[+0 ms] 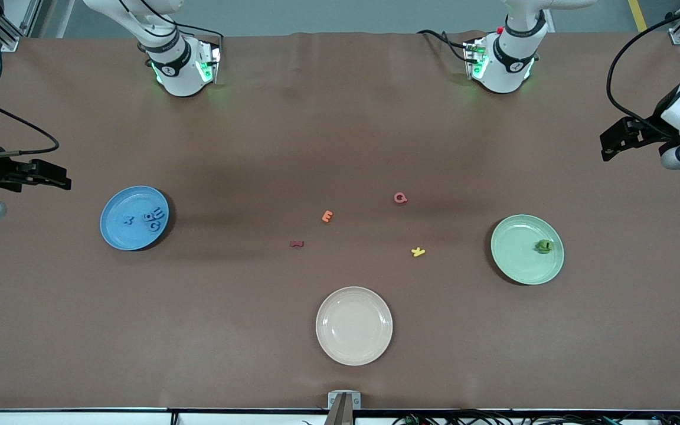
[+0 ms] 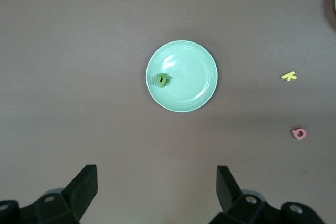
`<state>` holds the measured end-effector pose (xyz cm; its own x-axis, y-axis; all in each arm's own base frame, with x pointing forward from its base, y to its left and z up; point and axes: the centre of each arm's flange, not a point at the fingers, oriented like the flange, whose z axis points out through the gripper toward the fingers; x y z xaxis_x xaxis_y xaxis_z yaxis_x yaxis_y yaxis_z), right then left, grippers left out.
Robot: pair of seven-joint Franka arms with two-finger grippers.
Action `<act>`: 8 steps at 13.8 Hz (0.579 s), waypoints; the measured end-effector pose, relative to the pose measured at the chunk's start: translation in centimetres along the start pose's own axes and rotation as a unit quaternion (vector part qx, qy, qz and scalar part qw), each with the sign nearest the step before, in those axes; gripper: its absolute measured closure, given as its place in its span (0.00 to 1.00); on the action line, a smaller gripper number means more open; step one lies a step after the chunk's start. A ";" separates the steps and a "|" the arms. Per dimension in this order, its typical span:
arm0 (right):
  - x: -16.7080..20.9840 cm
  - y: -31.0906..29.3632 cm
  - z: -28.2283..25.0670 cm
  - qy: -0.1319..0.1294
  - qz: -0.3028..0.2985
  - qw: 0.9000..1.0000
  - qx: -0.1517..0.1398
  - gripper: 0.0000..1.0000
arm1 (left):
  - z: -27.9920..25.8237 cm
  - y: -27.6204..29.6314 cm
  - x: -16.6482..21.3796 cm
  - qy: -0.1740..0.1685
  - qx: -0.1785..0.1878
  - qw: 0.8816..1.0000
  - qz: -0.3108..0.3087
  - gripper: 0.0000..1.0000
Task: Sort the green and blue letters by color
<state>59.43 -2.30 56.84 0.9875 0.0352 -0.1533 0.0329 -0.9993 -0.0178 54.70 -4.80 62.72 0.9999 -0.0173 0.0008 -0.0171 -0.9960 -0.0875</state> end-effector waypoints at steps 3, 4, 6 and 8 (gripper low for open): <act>-0.3 -0.1 0.4 -0.018 0.000 1.000 0.005 0.00 | 0.0 0.0 0.0 0.000 0.000 1.000 0.000 0.00; -0.5 -0.1 0.3 -0.021 0.000 1.000 0.006 0.00 | 0.0 0.0 0.0 0.001 0.000 1.000 0.000 0.00; -1.3 -0.2 -0.5 -0.021 0.000 1.000 0.006 0.00 | 0.0 0.0 0.1 0.002 0.000 1.000 0.000 0.00; -2.3 -0.7 -2.0 -0.011 -0.004 1.000 0.004 0.00 | 0.0 0.1 0.1 0.003 0.000 1.000 0.000 0.00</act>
<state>57.44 -1.73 59.17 0.9837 0.0437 -0.1742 0.0397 -0.9989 -0.0263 54.79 -4.85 62.72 0.9998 -0.0185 0.0061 -0.0179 -0.9960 -0.0870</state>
